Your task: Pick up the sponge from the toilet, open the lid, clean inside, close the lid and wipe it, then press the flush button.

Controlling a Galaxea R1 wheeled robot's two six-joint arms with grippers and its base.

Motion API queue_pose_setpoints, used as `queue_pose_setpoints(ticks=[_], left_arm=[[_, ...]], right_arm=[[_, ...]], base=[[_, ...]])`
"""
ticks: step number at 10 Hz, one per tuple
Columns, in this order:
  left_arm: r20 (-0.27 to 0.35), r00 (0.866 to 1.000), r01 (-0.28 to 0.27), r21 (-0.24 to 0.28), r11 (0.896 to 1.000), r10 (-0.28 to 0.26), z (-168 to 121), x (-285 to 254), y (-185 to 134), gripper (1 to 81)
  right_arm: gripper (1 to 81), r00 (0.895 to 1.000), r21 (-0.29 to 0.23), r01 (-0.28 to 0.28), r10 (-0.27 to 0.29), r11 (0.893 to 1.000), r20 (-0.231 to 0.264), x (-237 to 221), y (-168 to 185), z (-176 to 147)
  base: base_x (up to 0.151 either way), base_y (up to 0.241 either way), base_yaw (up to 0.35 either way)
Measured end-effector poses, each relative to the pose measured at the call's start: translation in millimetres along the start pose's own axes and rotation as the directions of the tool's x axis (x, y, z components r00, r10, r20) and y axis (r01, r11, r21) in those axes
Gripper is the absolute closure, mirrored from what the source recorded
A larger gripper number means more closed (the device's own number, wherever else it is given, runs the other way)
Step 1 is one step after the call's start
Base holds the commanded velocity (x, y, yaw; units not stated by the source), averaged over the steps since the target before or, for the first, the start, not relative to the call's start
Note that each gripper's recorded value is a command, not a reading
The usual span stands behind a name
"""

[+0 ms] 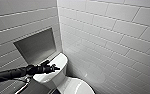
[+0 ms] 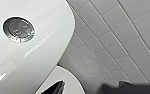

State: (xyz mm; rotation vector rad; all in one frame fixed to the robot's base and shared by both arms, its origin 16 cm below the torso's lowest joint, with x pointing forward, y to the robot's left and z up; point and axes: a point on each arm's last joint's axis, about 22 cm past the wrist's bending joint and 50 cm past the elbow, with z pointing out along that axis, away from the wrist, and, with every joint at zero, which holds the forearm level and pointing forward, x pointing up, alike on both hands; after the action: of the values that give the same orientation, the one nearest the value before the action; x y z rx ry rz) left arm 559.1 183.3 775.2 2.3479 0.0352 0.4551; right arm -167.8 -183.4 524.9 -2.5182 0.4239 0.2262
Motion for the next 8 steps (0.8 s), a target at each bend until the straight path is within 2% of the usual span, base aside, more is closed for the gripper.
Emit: queue_pose_setpoints(ticks=[3,5,7,8], left_arm=[[-0.015,1.000,-0.013,0.046,0.999,0.013,12,33,-1,1.0],[-0.019,0.999,-0.030,0.092,0.995,0.032,2,55,-5,1.0],[-0.018,0.999,-0.041,0.110,0.993,0.043,2,60,-9,1.0],[-0.021,0.999,-0.041,0.129,0.991,0.044,1,63,-16,81.1]], right_arm=[[81.1,1.000,0.000,-0.001,0.001,1.000,0.000,0,0,0],[81.1,1.000,0.002,-0.002,0.002,1.000,0.000,0,-2,1],[81.1,1.000,0.003,-0.003,0.003,1.000,0.001,0,-2,1],[81.1,1.000,0.003,-0.003,0.003,1.000,0.001,0,-2,1]], base=[[0.000,0.000,0.000],[0.000,0.000,0.000],[0.000,0.000,0.000],[0.000,0.000,0.000]])
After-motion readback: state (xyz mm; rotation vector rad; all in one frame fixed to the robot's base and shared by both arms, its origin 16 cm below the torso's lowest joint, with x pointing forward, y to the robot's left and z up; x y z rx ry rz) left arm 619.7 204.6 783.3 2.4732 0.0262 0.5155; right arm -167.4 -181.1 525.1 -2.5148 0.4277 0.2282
